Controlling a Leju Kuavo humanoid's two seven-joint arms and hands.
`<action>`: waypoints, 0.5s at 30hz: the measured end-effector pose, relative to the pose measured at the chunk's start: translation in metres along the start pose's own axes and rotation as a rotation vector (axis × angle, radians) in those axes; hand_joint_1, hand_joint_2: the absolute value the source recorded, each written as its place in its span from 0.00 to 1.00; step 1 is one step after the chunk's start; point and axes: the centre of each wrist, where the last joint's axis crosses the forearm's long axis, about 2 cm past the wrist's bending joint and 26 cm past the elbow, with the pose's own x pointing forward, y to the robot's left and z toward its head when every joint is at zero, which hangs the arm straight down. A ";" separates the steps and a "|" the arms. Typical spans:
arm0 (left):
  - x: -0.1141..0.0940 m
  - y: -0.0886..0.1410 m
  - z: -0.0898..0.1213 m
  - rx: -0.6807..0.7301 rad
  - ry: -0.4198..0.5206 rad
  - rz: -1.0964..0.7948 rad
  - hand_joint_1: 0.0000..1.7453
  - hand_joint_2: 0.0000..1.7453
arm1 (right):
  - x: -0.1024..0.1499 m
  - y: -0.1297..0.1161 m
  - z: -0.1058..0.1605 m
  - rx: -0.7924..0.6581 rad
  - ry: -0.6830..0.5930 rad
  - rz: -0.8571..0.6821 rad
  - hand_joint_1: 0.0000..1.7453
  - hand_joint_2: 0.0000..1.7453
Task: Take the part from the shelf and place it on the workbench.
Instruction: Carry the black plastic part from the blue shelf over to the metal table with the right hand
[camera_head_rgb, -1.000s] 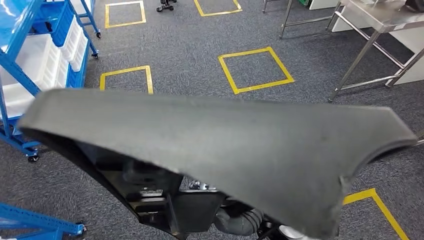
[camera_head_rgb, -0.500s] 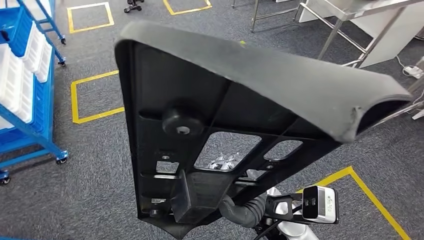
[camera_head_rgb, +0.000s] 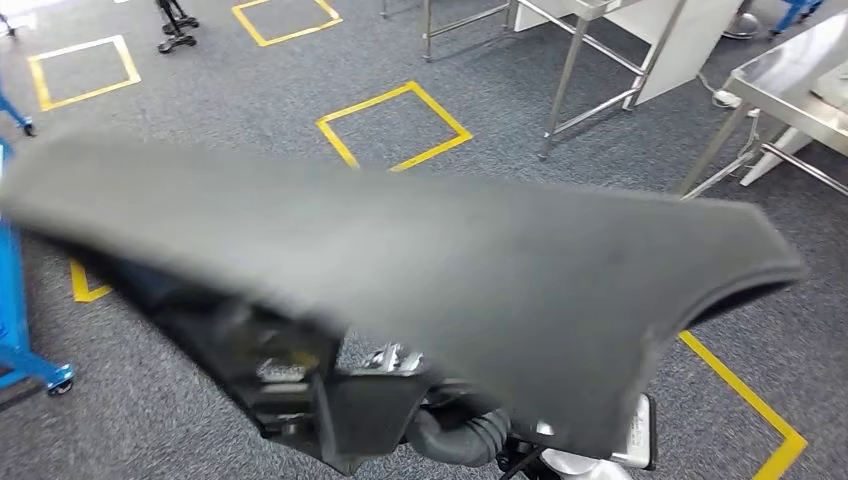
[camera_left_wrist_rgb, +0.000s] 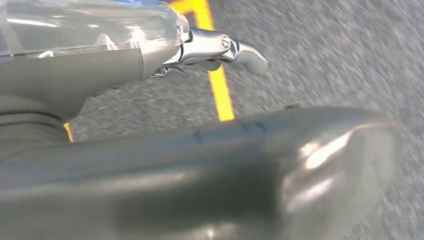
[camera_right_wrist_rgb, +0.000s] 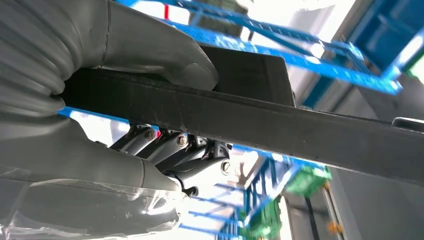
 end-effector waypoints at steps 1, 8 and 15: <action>0.000 -0.001 0.000 -0.008 -0.001 0.003 0.00 0.00 | -0.001 0.000 -0.003 0.026 0.014 -0.009 0.92 1.00; 0.002 -0.007 0.000 -0.040 -0.005 0.007 0.00 0.00 | -0.009 -0.003 -0.012 0.124 0.073 -0.022 0.92 1.00; 0.000 -0.007 0.001 -0.050 -0.001 0.008 0.00 0.00 | -0.015 -0.004 -0.010 0.141 0.112 -0.026 0.92 1.00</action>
